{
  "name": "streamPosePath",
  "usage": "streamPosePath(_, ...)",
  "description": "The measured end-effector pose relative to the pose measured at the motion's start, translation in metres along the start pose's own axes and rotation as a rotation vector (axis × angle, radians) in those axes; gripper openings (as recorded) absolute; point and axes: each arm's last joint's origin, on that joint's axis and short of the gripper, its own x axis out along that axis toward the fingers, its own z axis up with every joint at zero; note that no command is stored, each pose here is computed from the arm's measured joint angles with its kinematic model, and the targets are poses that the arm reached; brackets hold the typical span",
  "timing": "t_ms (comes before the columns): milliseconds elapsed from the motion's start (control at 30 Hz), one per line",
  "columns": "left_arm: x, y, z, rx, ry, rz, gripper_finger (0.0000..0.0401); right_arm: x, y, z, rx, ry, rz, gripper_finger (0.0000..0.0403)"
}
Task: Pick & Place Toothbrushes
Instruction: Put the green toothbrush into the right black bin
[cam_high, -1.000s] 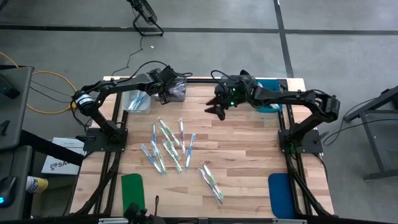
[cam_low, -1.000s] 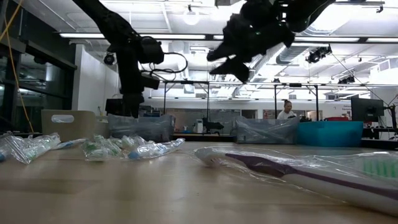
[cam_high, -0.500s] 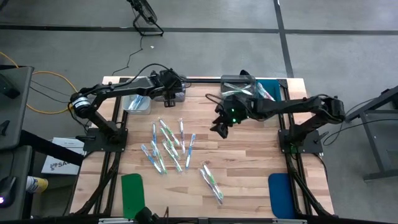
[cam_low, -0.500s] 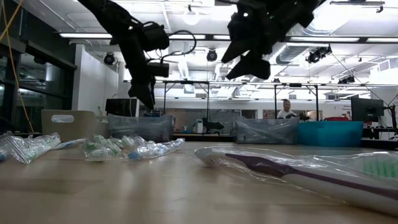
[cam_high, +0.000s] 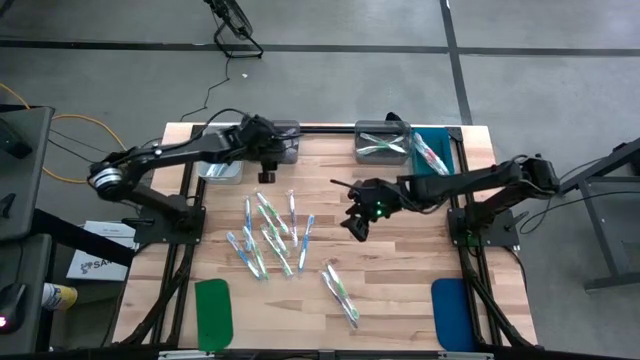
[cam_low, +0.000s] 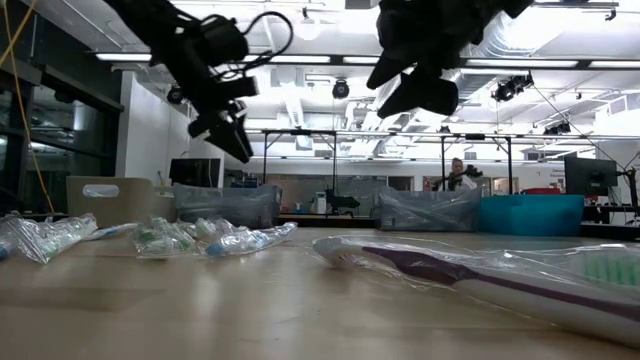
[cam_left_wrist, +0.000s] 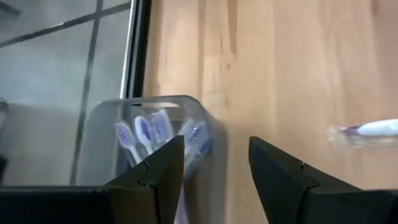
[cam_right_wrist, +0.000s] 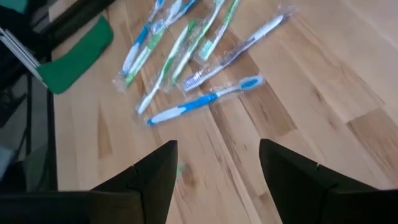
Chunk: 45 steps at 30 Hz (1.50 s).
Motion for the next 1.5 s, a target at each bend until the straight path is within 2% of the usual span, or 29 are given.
streamPosePath(100, -0.01, -0.011, -0.01, -0.05, -0.006, -0.02, 0.0173, 0.0, -0.001, -0.003, -0.009, 0.022, -0.027, 0.022)
streamPosePath(267, -0.027, -0.028, -0.023, -0.132, -0.021, -0.037, 0.0173, -0.001, -0.01, -0.008, -0.005, 0.047, -0.162, 0.022)
streamPosePath(400, -0.039, -0.04, -0.029, -0.155, 0.028, -0.029, 0.0173, -0.002, -0.015, -0.013, 0.006, 0.069, -0.242, 0.022)
streamPosePath(733, -0.052, -0.059, -0.02, -0.105, 0.006, -0.037, 0.0173, -0.002, 0.004, -0.027, -0.002, 0.1, -0.208, 0.022)
streamPosePath(967, -0.054, -0.072, -0.016, -0.002, 0.007, -0.087, 0.0173, -0.003, 0.014, -0.036, -0.009, 0.097, -0.203, 0.022)
streamPosePath(1167, -0.059, -0.09, -0.018, 0.146, 0.05, -0.186, 0.0173, -0.003, 0.016, -0.037, -0.04, 0.103, -0.199, 0.022)
streamPosePath(1333, -0.062, -0.1, -0.017, 0.288, 0.028, -0.252, 0.0173, -0.003, 0.015, -0.036, -0.102, 0.081, -0.232, 0.022)
streamPosePath(1500, -0.051, -0.105, -0.014, 0.389, 0.001, -0.324, 0.0173, -0.003, 0.014, -0.036, -0.133, 0.063, -0.258, 0.022)
